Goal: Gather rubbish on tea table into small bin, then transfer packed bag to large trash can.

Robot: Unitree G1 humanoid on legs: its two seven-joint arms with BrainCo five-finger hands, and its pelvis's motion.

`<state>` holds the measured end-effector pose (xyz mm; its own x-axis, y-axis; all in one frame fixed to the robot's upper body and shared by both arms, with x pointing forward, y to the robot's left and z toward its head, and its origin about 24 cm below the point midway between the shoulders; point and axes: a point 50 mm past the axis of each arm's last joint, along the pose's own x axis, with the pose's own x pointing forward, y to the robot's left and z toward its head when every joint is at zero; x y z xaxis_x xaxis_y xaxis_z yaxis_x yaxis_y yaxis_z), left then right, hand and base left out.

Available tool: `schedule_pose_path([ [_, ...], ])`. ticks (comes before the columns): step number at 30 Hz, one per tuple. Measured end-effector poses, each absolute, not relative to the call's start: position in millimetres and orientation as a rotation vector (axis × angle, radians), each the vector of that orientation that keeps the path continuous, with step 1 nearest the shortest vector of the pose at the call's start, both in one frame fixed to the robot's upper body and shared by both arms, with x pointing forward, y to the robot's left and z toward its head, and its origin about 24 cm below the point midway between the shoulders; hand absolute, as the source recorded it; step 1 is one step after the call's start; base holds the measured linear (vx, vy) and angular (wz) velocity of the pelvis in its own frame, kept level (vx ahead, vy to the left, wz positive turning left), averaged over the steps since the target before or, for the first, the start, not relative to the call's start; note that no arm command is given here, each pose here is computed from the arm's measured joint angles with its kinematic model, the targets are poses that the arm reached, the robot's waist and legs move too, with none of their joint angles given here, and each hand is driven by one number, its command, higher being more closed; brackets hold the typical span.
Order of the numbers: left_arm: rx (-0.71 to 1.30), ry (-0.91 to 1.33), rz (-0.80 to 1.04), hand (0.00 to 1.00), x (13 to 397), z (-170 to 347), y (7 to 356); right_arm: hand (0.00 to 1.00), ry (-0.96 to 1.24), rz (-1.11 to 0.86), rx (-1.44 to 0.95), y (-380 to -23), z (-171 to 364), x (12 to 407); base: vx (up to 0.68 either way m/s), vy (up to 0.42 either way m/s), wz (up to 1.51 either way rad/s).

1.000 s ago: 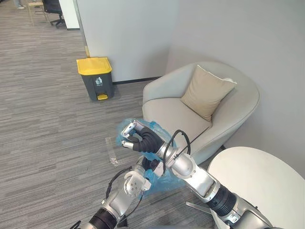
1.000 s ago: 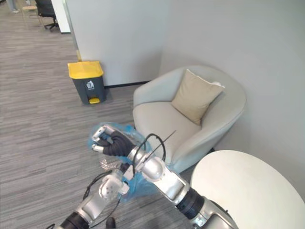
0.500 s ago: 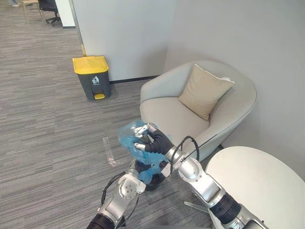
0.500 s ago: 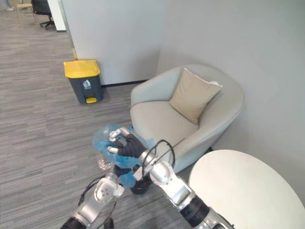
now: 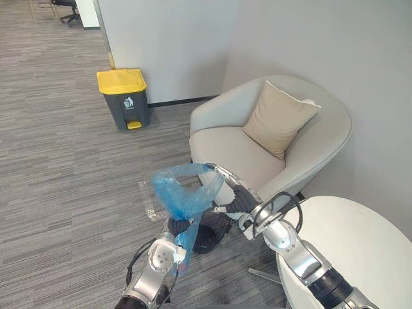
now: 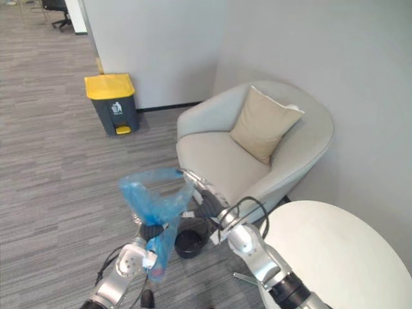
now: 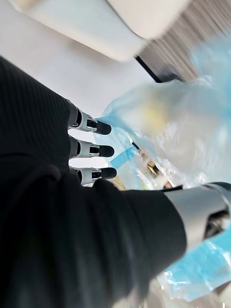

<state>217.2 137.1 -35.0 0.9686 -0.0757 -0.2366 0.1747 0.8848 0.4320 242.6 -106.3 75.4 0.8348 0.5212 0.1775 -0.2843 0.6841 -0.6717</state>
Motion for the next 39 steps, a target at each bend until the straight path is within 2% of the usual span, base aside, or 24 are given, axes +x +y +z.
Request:
schedule_pose_path([
  [5, 0.44, 0.3, -0.049, 1.0, 205.1, -46.8, 156.9, 0.0, -0.249, 0.327, -0.642, -132.6, 54.8, 231.9, 0.0, 0.0, 0.01],
  [10, 0.348, 0.48, 0.082, 1.0, 178.5, -75.4, 183.9, 0.0, 0.104, 0.215, -0.416, -140.9, -11.1, 216.8, 0.0, 0.0, 0.06],
  [12, 0.329, 0.515, 0.108, 1.0, 172.8, -81.2, 188.0, 0.0, 0.159, 0.209, -0.388, -141.1, -21.9, 212.7, 0.01, 0.004, 0.02],
  [16, 0.251, 0.69, 0.187, 1.0, 143.0, -107.4, 204.6, 0.0, 0.422, 0.137, -0.278, -152.4, -69.4, 191.9, 0.05, 0.018, 0.07],
  [27, 0.227, 0.887, 0.205, 1.0, 107.4, -134.9, 210.6, 0.0, 0.689, 0.013, -0.231, -173.6, -113.7, 164.6, 0.06, 0.006, 0.0],
  [32, 0.199, 0.926, 0.201, 1.0, 105.0, -141.0, 207.4, 0.0, 0.779, -0.041, -0.226, -182.2, -125.6, 160.7, -0.02, 0.014, -0.27],
  [39, 0.175, 0.903, 0.223, 1.0, 121.6, -139.5, 206.7, 0.0, 0.76, -0.062, -0.241, -178.3, -120.5, 177.0, -0.04, 0.033, -0.39],
])
